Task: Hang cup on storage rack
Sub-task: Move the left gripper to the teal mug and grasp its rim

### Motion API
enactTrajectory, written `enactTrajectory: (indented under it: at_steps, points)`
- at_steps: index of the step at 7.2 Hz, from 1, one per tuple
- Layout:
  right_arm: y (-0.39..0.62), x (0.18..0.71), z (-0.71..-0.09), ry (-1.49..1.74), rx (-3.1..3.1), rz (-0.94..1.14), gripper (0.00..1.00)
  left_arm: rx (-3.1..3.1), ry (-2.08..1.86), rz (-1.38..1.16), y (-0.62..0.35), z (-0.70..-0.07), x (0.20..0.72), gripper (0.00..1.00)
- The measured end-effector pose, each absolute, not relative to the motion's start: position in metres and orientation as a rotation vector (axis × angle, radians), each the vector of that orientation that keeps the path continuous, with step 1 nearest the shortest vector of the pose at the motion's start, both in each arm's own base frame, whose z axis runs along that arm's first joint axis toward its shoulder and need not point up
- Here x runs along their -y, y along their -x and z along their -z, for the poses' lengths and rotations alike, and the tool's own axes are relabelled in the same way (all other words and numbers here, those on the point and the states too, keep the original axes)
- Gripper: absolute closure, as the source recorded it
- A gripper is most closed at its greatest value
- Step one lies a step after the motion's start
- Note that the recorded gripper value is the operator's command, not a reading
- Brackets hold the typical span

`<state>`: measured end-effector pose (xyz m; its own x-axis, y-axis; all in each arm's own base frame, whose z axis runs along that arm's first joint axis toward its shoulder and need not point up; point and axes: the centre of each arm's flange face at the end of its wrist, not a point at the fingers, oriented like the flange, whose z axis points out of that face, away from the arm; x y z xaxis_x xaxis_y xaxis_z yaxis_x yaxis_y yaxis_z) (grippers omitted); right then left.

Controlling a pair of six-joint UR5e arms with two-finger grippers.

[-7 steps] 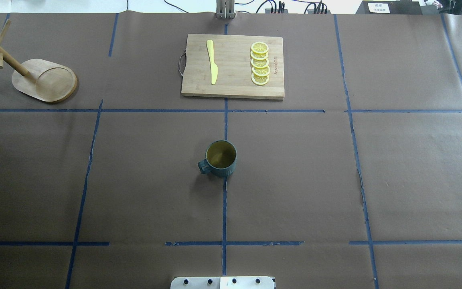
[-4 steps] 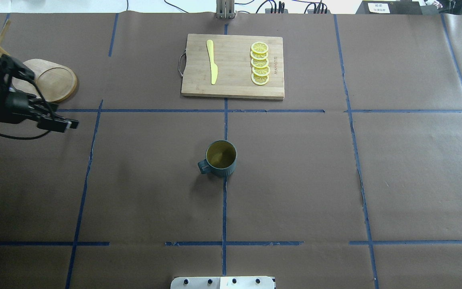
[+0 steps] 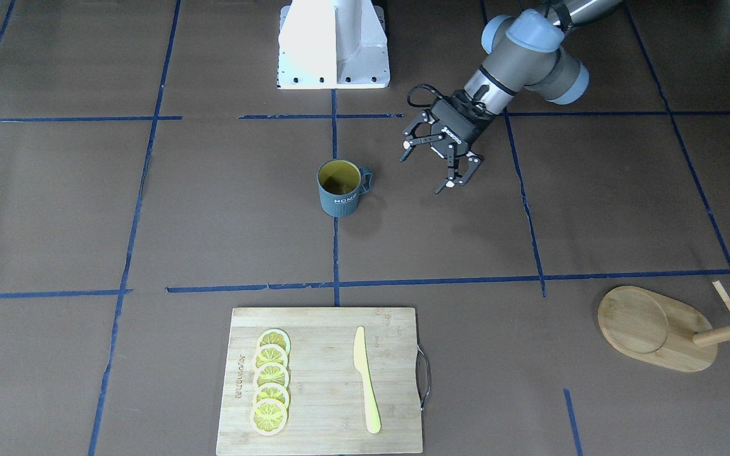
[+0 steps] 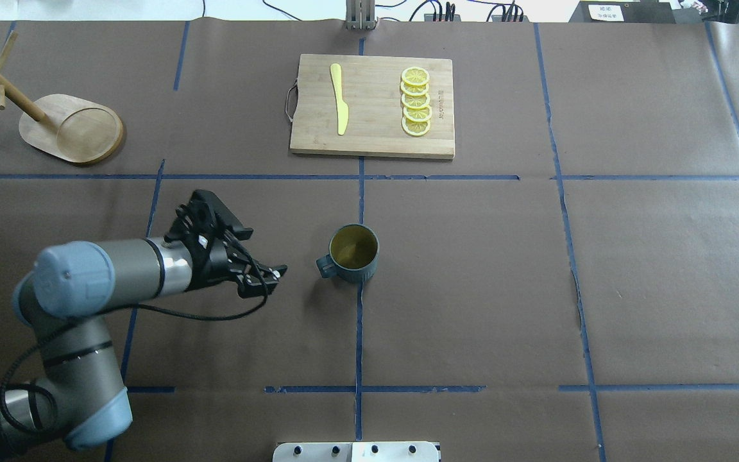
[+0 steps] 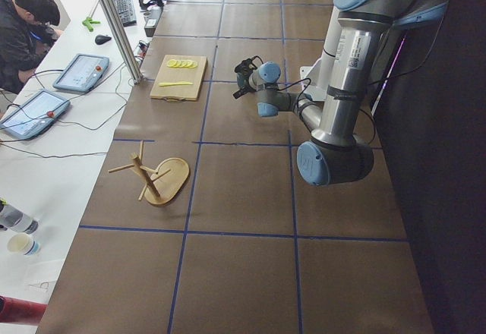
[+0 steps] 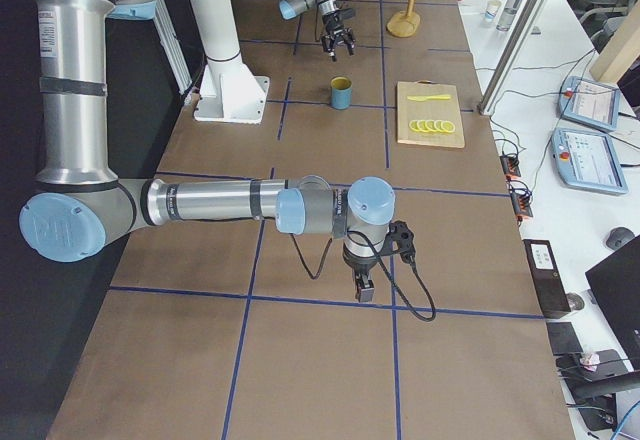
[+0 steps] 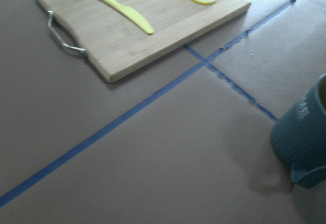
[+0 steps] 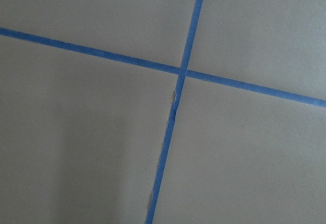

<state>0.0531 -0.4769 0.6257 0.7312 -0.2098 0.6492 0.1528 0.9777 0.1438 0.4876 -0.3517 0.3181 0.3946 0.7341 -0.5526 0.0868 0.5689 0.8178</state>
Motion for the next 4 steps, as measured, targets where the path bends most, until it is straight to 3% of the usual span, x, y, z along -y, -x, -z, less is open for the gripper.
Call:
enactTrajectory:
  at_steps: [2,4]
  points:
    - [-0.053,0.479,-0.623,-0.087,0.724,0.201,0.0,-1.105,-0.943,-0.559,-0.524,-0.305,0.318,0.01]
    - [-0.053,0.479,-0.62,-0.093,0.723,0.201,0.0,-1.1,-0.996,-0.594,-0.537,-0.29,0.318,0.01]
